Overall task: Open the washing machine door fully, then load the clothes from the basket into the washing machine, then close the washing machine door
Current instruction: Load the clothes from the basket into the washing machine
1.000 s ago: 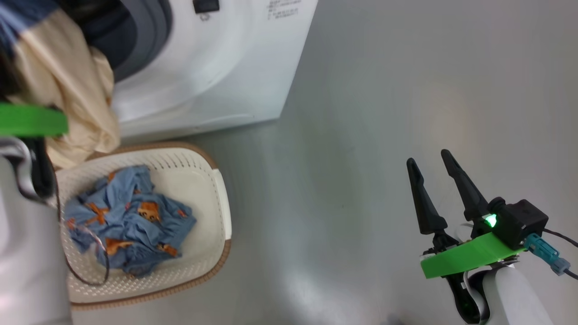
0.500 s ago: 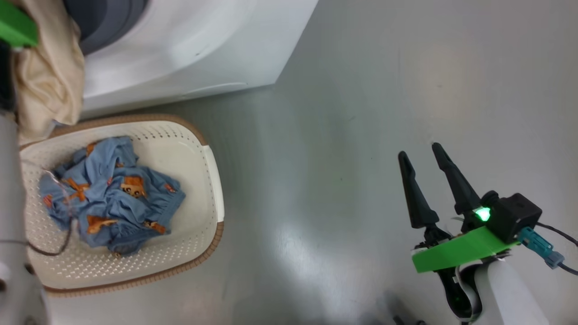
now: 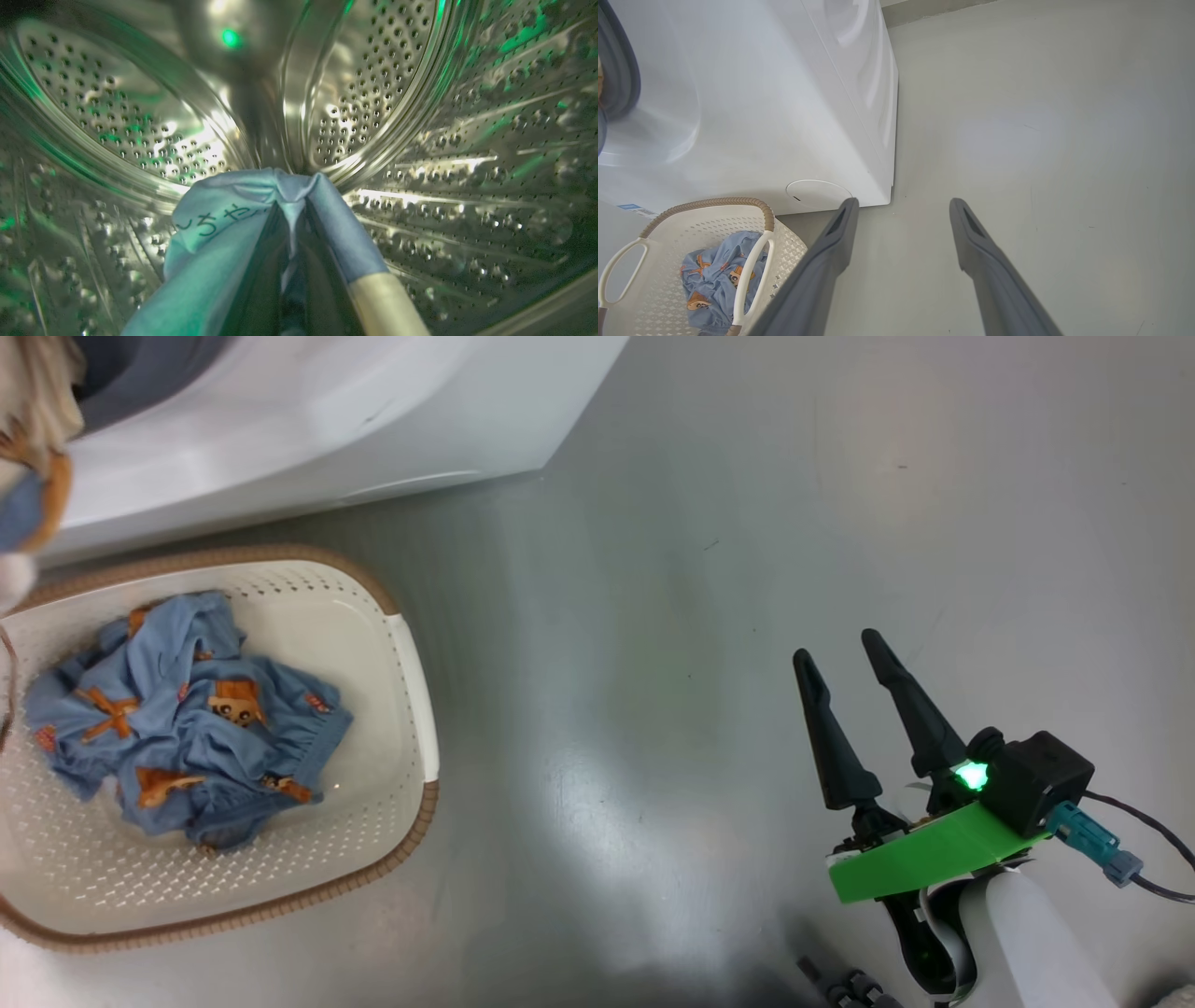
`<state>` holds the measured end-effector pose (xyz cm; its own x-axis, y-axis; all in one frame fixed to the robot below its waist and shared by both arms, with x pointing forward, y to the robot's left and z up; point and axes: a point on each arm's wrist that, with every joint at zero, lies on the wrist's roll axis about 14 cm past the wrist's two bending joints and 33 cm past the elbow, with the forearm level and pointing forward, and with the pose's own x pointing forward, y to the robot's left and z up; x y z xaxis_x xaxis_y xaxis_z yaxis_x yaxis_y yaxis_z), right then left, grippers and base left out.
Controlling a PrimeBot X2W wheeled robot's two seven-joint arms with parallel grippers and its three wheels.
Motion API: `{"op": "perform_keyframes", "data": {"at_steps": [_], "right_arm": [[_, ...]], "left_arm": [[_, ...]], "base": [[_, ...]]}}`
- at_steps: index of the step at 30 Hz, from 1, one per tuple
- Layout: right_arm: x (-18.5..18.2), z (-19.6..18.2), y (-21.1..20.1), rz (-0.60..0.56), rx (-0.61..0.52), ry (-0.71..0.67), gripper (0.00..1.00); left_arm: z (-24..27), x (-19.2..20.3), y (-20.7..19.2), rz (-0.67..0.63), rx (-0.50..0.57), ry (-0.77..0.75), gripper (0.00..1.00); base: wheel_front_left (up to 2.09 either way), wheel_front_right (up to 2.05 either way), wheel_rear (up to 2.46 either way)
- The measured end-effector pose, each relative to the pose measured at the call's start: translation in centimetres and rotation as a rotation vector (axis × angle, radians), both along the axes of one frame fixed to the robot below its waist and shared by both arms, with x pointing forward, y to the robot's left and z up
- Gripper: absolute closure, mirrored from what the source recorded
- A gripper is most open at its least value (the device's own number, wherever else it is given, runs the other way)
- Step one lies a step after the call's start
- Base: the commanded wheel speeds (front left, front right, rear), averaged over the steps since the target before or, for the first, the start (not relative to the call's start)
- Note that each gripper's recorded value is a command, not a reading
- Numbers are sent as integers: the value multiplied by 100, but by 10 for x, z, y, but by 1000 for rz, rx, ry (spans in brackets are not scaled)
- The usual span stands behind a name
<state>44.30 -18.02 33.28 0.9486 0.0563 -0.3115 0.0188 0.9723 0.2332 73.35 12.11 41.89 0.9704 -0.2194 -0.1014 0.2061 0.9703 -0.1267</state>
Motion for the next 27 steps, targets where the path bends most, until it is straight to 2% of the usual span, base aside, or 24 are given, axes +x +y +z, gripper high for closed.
{"op": "perform_keyframes", "data": {"at_steps": [4,9,13,14,15,19,27], "right_arm": [[-2,0,0,-2,1,4,0],[0,-1,0,-3,0,2,0],[5,2,0,-1,1,-10,0],[5,2,1,0,2,-10,0],[5,2,1,1,3,-10,0],[5,3,3,4,6,-12,0],[9,13,6,11,14,-41,0]], "left_arm": [[39,9,-7,-22,37,-190,100],[92,11,-15,-31,31,-374,100],[80,4,-11,-14,26,-355,100],[72,2,-9,-9,24,-337,58],[65,0,-8,-7,24,-316,0],[44,-6,-6,8,25,-247,0],[55,-14,-8,12,16,-243,0]], "base": [[0,0,0],[0,0,0],[0,0,0],[0,0,0],[0,0,0],[0,0,0],[0,0,0]]}}
